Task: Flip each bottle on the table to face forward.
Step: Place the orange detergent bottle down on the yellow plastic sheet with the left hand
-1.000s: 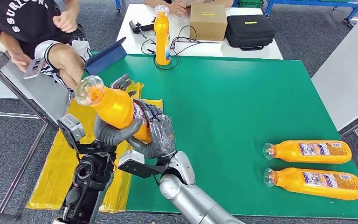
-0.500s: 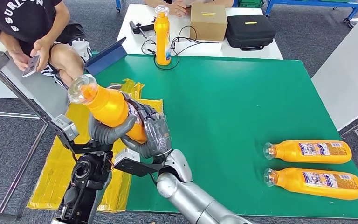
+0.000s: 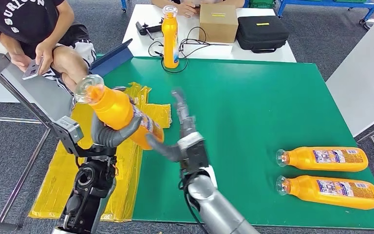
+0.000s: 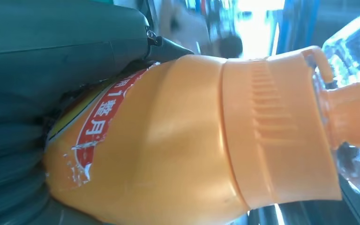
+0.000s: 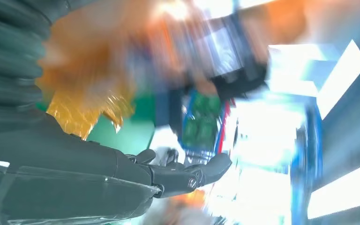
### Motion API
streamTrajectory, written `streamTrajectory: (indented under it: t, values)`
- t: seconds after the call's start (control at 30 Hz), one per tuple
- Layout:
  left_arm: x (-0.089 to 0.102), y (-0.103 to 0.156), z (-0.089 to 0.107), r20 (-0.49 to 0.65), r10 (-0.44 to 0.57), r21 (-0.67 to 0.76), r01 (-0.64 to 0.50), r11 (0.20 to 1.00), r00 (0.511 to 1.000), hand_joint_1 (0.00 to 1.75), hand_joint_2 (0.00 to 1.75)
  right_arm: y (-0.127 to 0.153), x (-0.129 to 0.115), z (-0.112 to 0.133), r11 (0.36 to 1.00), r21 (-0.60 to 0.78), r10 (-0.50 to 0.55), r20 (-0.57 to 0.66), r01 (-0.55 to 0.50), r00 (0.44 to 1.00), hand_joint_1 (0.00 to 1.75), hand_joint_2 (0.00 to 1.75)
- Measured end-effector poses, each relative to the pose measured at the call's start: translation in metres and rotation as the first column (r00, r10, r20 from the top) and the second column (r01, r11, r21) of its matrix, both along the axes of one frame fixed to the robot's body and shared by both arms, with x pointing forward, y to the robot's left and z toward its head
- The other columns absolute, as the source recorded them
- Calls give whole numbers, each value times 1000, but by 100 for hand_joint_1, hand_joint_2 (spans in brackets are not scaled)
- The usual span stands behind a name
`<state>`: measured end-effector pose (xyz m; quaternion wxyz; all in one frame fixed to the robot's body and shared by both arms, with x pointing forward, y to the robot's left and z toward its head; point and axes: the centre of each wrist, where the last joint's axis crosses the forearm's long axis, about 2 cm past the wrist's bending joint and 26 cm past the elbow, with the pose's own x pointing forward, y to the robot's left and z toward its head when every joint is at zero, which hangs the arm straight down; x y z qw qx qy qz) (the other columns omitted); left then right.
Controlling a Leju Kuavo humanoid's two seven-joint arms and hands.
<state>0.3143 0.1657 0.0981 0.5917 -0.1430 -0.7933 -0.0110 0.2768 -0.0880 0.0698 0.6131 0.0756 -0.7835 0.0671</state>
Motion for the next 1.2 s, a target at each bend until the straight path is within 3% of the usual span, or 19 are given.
streamTrajectory:
  t: [0.2,0.3,0.47,0.53,0.7,0.83,0.97,1.0,1.1,1.13,1.2]
  values:
    - [-8,25,-15,48,254,215,-258,942,966,175,175,-68,-19,2,934,292,-181,-120,208,976,0,175]
    - [-14,35,-22,90,325,317,-336,887,941,175,175,-96,-28,0,904,345,-219,-136,253,966,0,175]
    - [-19,41,-29,138,377,459,-396,795,916,175,175,-122,-34,3,888,345,-282,-112,303,953,0,175]
    - [-21,42,-32,188,398,582,-428,691,898,175,175,-129,-35,4,897,310,-306,-85,317,948,0,175]
    - [-29,39,-43,339,356,842,-450,298,871,175,175,-146,-34,8,912,187,-370,-9,365,929,0,175]
    - [-32,39,-50,353,330,883,-428,192,876,175,175,-153,-34,9,909,141,-399,21,392,917,0,175]
    - [-36,36,-60,384,264,919,-393,-17,885,172,175,-160,-33,12,901,37,-434,90,432,897,0,175]
    - [-37,35,-63,381,266,923,-382,-50,886,142,175,-162,-33,12,897,10,-441,109,442,891,0,175]
    - [-38,31,-69,360,282,933,-349,-91,889,14,175,-166,-34,13,874,-77,-463,171,480,870,0,175]
    - [-38,30,-70,355,282,935,-342,-98,891,0,175,-166,-35,14,861,-117,-469,193,494,862,0,175]
    - [-38,27,-71,351,274,936,-334,-109,895,0,175,-168,-36,15,822,-222,-474,242,524,847,0,175]
